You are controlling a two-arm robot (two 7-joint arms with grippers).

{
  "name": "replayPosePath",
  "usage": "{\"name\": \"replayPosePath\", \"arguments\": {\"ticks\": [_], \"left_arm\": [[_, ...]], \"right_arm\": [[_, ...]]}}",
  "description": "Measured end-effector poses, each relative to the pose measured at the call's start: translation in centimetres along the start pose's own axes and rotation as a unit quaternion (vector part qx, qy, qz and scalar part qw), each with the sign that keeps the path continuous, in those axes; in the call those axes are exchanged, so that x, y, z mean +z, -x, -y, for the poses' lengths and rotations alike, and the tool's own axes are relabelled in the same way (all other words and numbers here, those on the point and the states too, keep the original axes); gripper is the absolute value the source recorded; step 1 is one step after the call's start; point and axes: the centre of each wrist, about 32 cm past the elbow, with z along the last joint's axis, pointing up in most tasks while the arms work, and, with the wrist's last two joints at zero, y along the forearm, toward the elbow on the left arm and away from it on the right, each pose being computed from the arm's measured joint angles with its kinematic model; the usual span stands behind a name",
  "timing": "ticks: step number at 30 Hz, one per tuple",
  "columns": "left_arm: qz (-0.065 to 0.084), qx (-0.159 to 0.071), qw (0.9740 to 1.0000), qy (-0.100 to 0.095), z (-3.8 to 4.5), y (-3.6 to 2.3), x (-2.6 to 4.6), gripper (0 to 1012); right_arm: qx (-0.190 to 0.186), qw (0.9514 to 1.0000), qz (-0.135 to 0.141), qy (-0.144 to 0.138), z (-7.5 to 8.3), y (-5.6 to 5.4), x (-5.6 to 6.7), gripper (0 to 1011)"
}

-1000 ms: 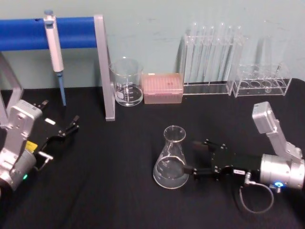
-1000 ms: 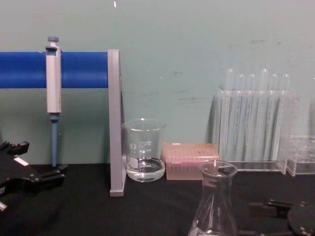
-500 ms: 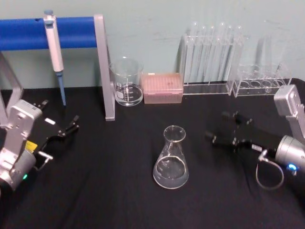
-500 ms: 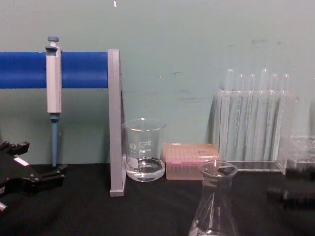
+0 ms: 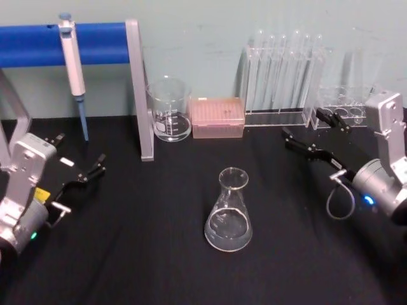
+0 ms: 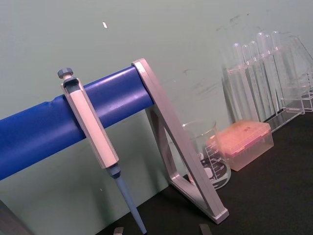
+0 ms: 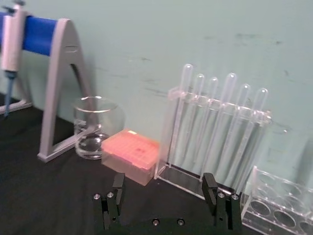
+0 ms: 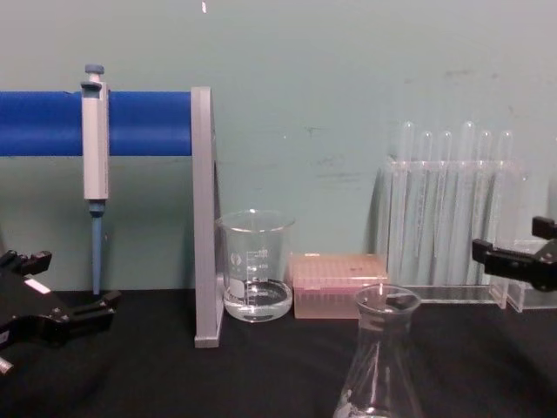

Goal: Grasp the erlenmeyer flask with one hand, shake it three times, then place it back.

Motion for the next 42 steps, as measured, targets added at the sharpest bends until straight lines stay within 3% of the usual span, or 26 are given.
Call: {"name": "replayPosePath", "arguments": {"ticks": [9,16,42], "left_arm": [[0.0,0.0,1.0,0.0,0.0,0.0,0.0,1001],[0.0,0.0,1.0,0.0,0.0,0.0,0.0,1001],[0.0,0.0,1.0,0.0,0.0,0.0,0.0,1001]], "right_arm": [[-0.038,0.9981,-0.038,0.03,-0.7,2.0,-1.8,1000],[-0.046,0.9951,-0.062,0.063,-1.0,2.5,-3.1,1000],[-0.045,0.9947,-0.064,0.067,-1.1,2.6,-3.2,1000]]}}
